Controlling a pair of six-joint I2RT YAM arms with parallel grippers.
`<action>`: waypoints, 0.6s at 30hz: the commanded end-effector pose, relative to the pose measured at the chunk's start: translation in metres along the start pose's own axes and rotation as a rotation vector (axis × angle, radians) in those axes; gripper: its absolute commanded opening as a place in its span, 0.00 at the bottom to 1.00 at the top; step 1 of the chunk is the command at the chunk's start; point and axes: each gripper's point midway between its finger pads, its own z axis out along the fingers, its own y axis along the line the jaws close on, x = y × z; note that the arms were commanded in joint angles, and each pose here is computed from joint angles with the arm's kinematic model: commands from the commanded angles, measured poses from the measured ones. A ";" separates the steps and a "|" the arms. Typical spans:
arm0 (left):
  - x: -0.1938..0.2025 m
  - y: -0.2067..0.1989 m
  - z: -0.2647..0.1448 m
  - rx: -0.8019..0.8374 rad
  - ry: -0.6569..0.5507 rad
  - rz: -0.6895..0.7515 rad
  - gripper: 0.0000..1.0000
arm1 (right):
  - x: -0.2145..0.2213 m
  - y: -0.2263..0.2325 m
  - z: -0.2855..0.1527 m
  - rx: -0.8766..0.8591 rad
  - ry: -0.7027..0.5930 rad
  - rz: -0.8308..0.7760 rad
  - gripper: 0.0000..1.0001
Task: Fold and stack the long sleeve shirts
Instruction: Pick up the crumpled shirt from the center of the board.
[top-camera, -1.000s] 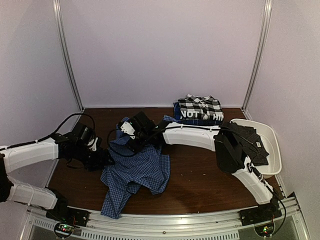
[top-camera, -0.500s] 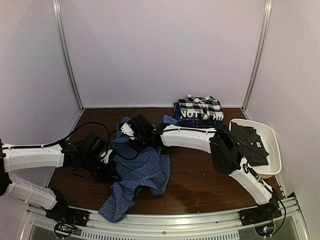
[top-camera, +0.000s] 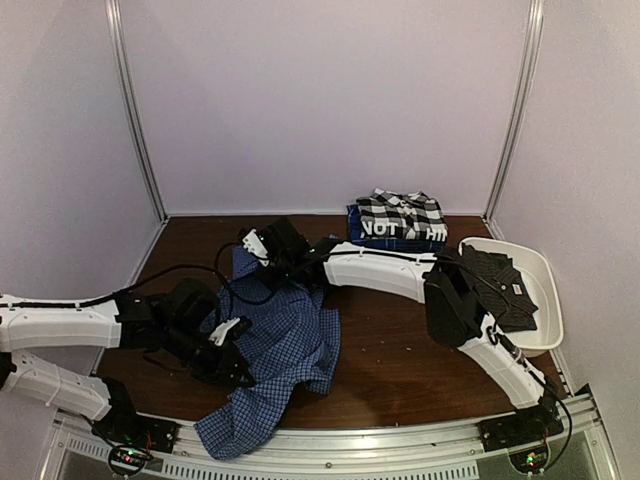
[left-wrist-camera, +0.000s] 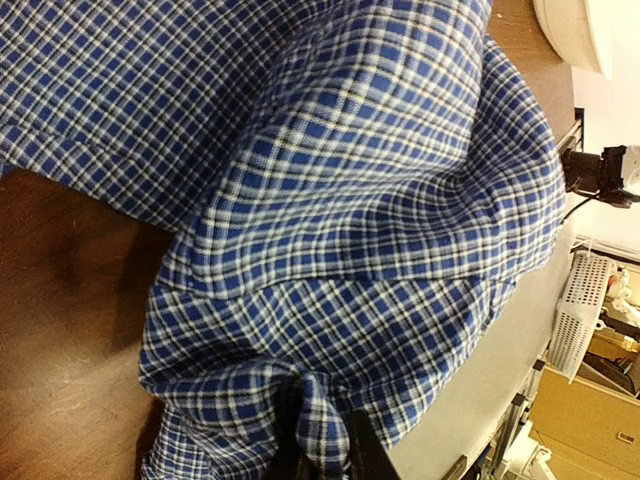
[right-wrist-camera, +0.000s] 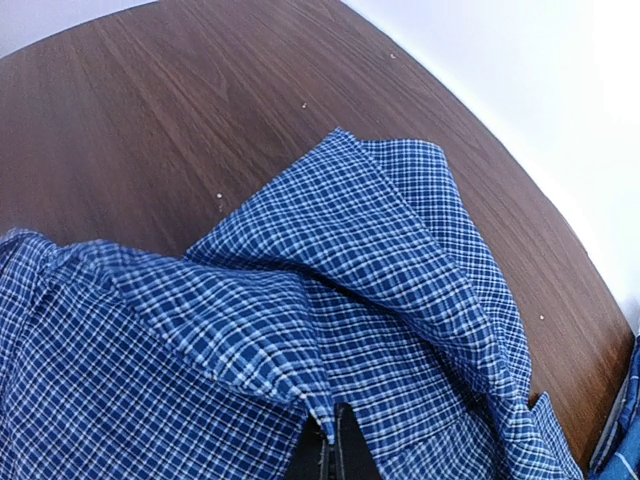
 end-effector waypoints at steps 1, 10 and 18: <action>-0.011 -0.008 -0.006 0.004 -0.057 0.031 0.14 | -0.050 -0.044 -0.032 0.054 -0.107 0.105 0.00; -0.051 0.044 -0.028 -0.292 -0.272 -0.153 0.33 | -0.083 -0.101 -0.080 0.098 -0.162 0.213 0.00; -0.077 0.072 -0.049 -0.408 -0.410 -0.210 0.47 | -0.079 -0.107 -0.088 0.107 -0.141 0.229 0.00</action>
